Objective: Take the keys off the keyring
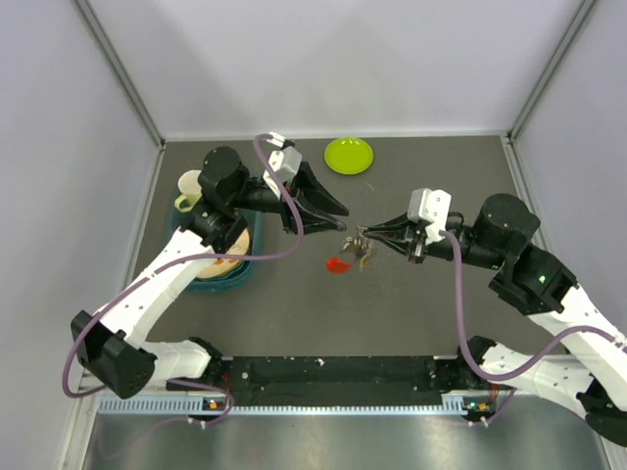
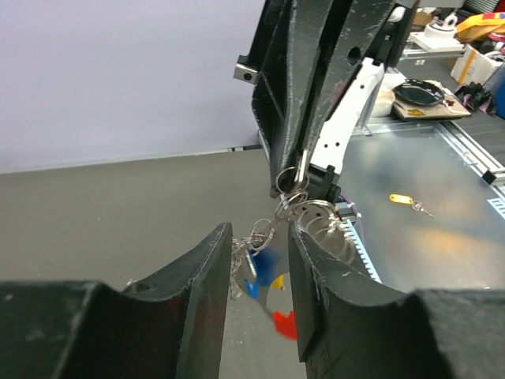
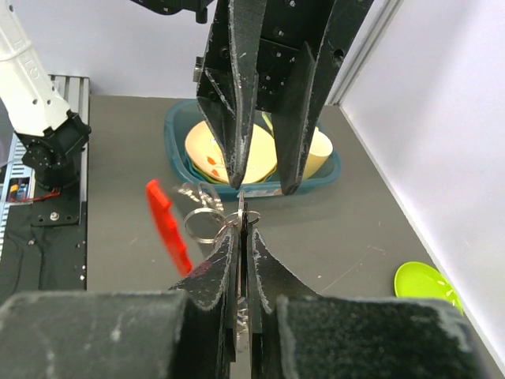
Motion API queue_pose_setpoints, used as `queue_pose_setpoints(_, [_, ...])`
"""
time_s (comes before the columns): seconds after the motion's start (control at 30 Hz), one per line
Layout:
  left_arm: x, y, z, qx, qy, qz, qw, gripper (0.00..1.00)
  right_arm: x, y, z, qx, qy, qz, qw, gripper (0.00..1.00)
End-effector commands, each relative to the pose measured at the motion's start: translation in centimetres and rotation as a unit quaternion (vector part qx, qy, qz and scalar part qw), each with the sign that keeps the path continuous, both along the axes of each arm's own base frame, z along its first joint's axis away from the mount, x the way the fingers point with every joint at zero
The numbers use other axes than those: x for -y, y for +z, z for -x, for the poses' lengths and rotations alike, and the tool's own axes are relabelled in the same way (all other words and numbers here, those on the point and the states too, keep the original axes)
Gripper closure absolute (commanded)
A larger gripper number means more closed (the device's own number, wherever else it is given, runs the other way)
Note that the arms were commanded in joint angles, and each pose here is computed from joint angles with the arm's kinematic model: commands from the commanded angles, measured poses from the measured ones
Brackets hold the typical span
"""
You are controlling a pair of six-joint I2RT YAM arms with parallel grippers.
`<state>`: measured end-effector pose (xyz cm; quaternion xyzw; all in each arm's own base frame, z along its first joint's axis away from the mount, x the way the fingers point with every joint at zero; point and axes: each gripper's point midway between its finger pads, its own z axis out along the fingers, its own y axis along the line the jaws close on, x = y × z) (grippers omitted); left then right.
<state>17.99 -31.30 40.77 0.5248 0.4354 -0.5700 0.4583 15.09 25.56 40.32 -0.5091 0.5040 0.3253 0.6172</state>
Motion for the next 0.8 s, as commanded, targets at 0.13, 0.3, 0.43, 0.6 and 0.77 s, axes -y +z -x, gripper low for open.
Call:
queue_pose_setpoints(0.13, [0.2, 1.0, 1.9, 0.023, -0.043, 0.024, 0.999, 0.60, 0.3, 4.5, 1.5, 0.057, 0.024, -0.046, 0.997, 1.00])
queue_pose_setpoints(0.3, [0.6, 1.1, 1.9, 0.026, -0.044, 0.027, 0.998, 0.60, 0.3, 4.8, 1.6, 0.060, 0.028, -0.049, 0.997, 1.00])
queue_pose_setpoints(0.43, [0.7, 1.0, 1.6, 0.024, -0.039, 0.027, 0.999, 0.61, 0.4, 5.0, 1.7, 0.062, 0.029, -0.051, 0.996, 1.00])
queue_pose_setpoints(0.6, [1.0, 1.3, 0.1, 0.038, 0.011, 0.036, 0.999, 0.64, 0.5, 5.1, 2.0, 0.066, 0.033, -0.054, 0.996, 1.00])
queue_pose_setpoints(0.77, [0.8, 2.5, -1.5, 0.058, 0.071, 0.052, 0.994, 0.64, 0.5, 5.2, 2.1, 0.066, 0.035, -0.054, 0.996, 1.00])
